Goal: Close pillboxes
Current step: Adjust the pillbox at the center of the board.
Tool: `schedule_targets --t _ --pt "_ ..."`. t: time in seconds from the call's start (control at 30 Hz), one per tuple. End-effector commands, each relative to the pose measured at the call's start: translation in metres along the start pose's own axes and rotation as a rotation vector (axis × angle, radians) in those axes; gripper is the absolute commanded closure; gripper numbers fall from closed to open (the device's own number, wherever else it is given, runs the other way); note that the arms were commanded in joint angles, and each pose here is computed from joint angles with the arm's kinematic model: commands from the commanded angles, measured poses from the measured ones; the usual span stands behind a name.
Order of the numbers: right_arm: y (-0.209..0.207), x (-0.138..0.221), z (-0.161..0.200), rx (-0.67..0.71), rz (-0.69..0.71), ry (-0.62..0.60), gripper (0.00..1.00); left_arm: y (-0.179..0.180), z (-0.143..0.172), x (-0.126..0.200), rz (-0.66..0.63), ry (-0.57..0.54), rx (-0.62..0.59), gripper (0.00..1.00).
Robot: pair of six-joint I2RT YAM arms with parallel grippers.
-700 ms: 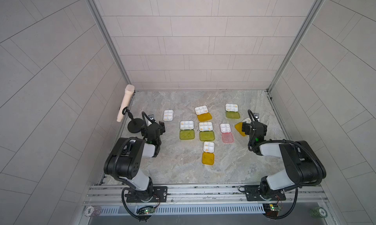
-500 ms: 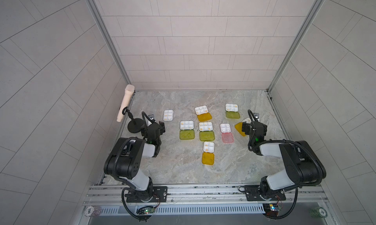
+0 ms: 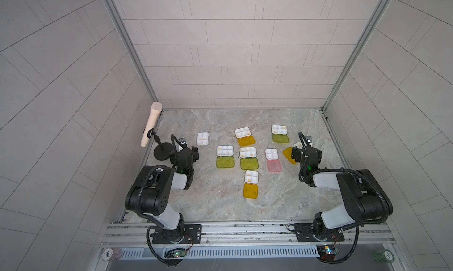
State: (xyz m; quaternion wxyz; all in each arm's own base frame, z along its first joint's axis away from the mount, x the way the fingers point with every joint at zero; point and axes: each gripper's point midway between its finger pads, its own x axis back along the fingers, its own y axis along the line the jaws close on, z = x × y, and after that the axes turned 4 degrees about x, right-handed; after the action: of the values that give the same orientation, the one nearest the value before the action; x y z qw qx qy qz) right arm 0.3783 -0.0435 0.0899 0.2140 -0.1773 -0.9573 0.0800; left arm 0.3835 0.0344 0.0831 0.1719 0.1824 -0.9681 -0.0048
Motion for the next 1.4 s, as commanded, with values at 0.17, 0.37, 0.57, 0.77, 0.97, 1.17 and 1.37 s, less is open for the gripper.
schedule_targets --t 0.17,0.37,0.57,0.77,0.97,1.17,1.37 --pt "-0.003 -0.003 -0.003 0.013 0.02 -0.004 0.0 0.001 -0.011 -0.003 -0.013 -0.034 0.006 0.0" --pt "-0.003 -0.003 -0.004 0.012 0.02 -0.006 0.0 0.001 -0.011 -0.003 -0.013 -0.034 0.006 0.0" --pt "-0.003 -0.003 -0.004 0.012 0.019 -0.006 0.0 0.001 -0.011 -0.003 -0.013 -0.034 0.005 0.0" --pt "-0.003 -0.003 -0.003 0.012 0.019 -0.005 0.01 0.001 -0.011 -0.004 -0.01 -0.032 0.007 0.0" --pt "-0.004 -0.003 -0.004 0.01 0.02 -0.009 0.0 0.002 -0.014 -0.001 -0.013 -0.048 0.01 0.0" --pt "-0.009 -0.001 -0.029 0.06 0.043 0.082 0.0 0.012 -0.036 0.013 -0.049 -0.051 0.015 0.0" --pt "-0.012 0.023 -0.065 0.033 0.024 0.047 0.01 0.001 -0.082 0.037 0.017 -0.125 0.019 0.0"
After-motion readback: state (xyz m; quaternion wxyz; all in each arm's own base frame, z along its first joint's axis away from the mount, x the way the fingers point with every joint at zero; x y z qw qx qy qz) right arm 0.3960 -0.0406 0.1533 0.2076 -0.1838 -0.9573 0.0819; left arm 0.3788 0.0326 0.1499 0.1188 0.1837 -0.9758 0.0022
